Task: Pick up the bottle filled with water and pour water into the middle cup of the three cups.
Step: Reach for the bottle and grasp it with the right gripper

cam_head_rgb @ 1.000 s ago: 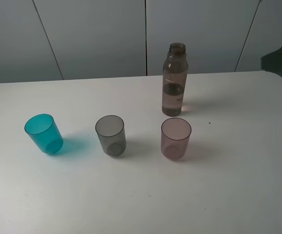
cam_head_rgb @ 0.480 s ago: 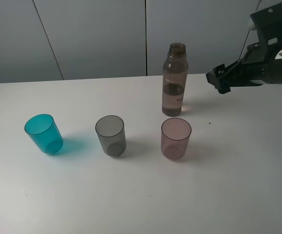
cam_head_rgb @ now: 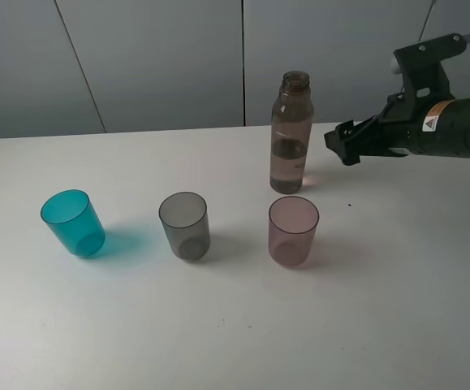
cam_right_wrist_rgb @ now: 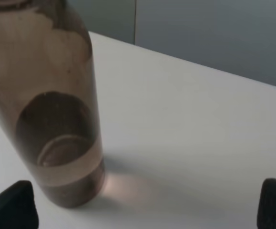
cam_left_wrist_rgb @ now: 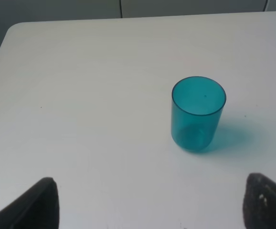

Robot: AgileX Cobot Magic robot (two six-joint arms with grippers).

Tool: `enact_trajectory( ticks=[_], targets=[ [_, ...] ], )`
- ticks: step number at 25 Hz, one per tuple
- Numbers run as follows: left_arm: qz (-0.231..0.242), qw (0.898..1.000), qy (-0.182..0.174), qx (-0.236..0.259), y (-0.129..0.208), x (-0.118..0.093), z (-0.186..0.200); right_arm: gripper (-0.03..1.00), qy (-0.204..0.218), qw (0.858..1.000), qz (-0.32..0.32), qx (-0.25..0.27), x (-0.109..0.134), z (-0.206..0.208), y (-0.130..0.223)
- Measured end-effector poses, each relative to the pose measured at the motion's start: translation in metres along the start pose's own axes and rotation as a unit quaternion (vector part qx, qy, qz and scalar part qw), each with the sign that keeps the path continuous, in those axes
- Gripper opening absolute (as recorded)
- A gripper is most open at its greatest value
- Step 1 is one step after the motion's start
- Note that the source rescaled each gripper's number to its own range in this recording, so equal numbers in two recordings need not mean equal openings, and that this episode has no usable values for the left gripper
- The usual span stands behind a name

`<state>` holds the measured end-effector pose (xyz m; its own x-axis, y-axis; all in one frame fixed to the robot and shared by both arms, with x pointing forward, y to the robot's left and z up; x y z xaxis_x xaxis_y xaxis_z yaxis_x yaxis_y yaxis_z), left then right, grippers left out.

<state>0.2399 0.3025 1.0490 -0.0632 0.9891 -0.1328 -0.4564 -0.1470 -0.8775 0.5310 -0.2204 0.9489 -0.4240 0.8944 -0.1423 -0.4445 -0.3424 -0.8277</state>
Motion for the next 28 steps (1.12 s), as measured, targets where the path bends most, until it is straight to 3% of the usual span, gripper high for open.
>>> enact_trajectory(
  ticks=[4, 11, 17, 28],
  targets=[
    [0.0, 1.0, 0.0, 0.0, 0.0, 0.0, 0.0, 1.0, -0.028, 0.998, -0.044, -0.037, -0.007, -0.003, -0.001],
    [0.0, 1.0, 0.0, 0.0, 0.0, 0.0, 0.0, 1.0, -0.032, 0.996, -0.085, -0.019, -0.009, -0.011, 0.009],
    [0.0, 1.0, 0.0, 0.0, 0.0, 0.0, 0.0, 1.0, -0.11, 0.988, -0.053, -0.09, 0.0, -0.023, 0.01],
    [0.0, 1.0, 0.0, 0.0, 0.0, 0.0, 0.0, 1.0, -0.132, 0.989, 0.01, -0.063, 0.004, -0.043, 0.034]
  ],
)
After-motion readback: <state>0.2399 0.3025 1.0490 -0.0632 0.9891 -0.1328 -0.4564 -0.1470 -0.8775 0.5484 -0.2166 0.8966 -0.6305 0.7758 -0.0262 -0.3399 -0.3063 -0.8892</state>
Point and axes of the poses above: a point on each arm's last joint axis where the gripper is mounted, z pointing back along that axis away from the gripper, x along the wrist's bending axis when the last joint is at zero, y = z × x, the point moved 1 cm from there along -z, pointing out along that axis toward the gripper, and after that the axes turned 8 degrees about z, right-handed, at the moved point
